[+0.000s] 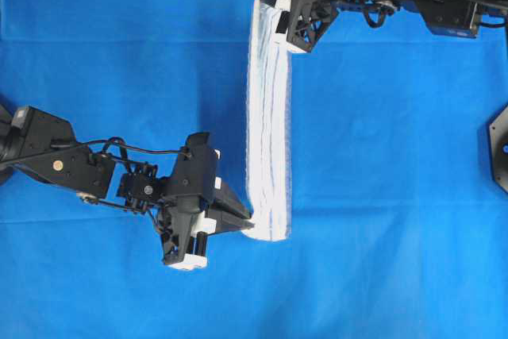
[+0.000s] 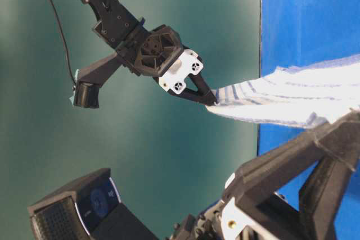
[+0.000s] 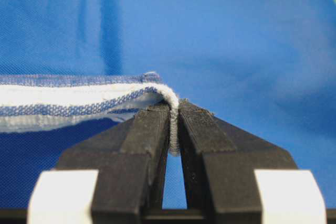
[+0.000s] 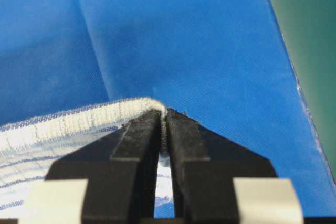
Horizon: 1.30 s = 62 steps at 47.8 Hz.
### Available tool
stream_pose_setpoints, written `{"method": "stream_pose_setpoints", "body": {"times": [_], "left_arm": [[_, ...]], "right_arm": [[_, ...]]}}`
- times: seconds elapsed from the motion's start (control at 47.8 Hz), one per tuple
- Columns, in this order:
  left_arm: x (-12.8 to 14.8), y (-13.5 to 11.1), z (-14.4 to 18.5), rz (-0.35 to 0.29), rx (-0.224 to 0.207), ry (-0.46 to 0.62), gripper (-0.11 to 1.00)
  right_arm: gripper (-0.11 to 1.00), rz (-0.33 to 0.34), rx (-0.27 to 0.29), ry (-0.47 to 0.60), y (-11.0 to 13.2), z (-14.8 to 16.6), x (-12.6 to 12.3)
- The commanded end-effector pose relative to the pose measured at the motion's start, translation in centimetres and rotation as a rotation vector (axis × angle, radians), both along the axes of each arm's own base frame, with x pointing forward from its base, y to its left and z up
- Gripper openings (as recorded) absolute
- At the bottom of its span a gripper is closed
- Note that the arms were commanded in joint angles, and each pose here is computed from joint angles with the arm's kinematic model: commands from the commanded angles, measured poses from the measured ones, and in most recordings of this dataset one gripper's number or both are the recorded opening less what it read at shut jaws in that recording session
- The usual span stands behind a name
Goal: Fold the blue towel.
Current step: 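Lower the strip onto the table and open both grippers, then retract both grippers to the sides of the strip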
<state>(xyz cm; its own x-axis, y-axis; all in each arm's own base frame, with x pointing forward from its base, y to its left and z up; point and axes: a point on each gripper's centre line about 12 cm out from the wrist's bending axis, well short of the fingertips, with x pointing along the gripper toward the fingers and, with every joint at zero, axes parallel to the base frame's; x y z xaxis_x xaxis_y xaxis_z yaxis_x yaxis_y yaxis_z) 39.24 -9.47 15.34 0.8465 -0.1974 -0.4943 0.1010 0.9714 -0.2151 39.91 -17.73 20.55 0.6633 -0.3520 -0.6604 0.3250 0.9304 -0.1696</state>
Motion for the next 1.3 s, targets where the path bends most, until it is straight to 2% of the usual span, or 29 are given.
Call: {"method": "stream_pose_setpoints", "body": {"times": [0.0,0.084,0.168,0.209,0.314,0.377,0.565,0.88,1.173,1.277], "left_arm": [[0.3,0.0,1.3,0.001,-0.008,-0.039,0.03],[0.2,0.0,1.2,0.003,-0.011,-0.035,0.1],[0.1,0.0,1.2,0.004,-0.011,-0.029,0.27],[0.1,0.0,1.2,0.003,-0.01,-0.021,0.35],[-0.3,0.1,1.5,0.003,-0.005,0.009,0.51],[-0.7,0.2,1.7,0.002,0.001,0.036,0.58],[-2.9,0.7,3.4,-0.011,0.026,0.091,0.59],[-6.9,2.6,5.8,0.013,0.02,0.027,0.59],[-10.3,5.7,7.6,0.092,-0.006,-0.153,0.59],[-11.8,6.8,8.1,0.111,0.02,-0.204,0.59]], "right_arm": [[0.06,0.007,-0.021,-0.034,-0.1,1.5,0.3],[0.07,0.017,-0.028,-0.025,0.1,1.4,0.3],[0.09,0.03,-0.039,-0.023,0.2,1.5,0.4],[0.17,0.034,-0.044,-0.026,0.3,1.7,0.3],[0.5,0.04,-0.058,-0.041,0.4,2.6,0.0],[0.59,0.04,-0.065,-0.054,0.6,3.4,-0.4],[0.49,0.046,-0.073,-0.084,1.7,4.8,-2.2],[0.49,0.115,-0.057,-0.196,6.7,6.0,-6.6],[0.49,0.216,0.041,-0.378,12.8,7.3,-9.9],[0.49,0.243,0.079,-0.403,14.2,7.1,-10.7]]}}
